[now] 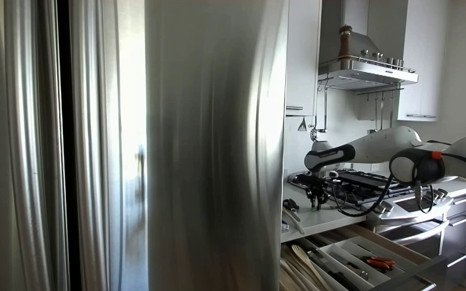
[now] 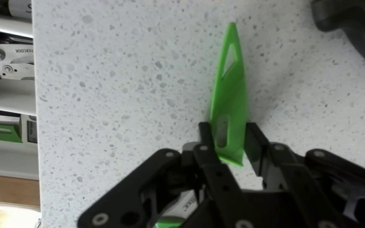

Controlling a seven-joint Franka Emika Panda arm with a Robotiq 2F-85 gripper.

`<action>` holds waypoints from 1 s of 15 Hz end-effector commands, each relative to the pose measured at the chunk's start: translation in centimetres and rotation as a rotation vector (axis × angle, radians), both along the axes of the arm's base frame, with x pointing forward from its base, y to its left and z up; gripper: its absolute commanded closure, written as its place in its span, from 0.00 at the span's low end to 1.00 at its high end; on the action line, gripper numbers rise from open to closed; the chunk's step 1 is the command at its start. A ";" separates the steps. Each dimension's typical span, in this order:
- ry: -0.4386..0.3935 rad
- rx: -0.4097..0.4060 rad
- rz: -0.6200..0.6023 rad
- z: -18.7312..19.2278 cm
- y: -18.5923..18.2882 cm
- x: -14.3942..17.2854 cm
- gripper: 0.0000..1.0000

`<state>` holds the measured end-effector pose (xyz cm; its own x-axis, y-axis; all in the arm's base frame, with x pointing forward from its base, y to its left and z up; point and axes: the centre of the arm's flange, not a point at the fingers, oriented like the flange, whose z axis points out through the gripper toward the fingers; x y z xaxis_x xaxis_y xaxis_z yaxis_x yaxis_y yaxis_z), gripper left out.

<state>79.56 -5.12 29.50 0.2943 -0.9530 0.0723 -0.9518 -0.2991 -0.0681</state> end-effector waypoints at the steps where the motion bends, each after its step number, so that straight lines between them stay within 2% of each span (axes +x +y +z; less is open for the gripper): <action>1: -0.012 0.022 -0.032 -0.6 -2.3 1.0 0.92; 6: -0.006 0.029 -0.064 -1.0 -3.9 0.9 0.92; 15: -0.002 0.031 -0.071 -1.1 -3.8 1.1 0.92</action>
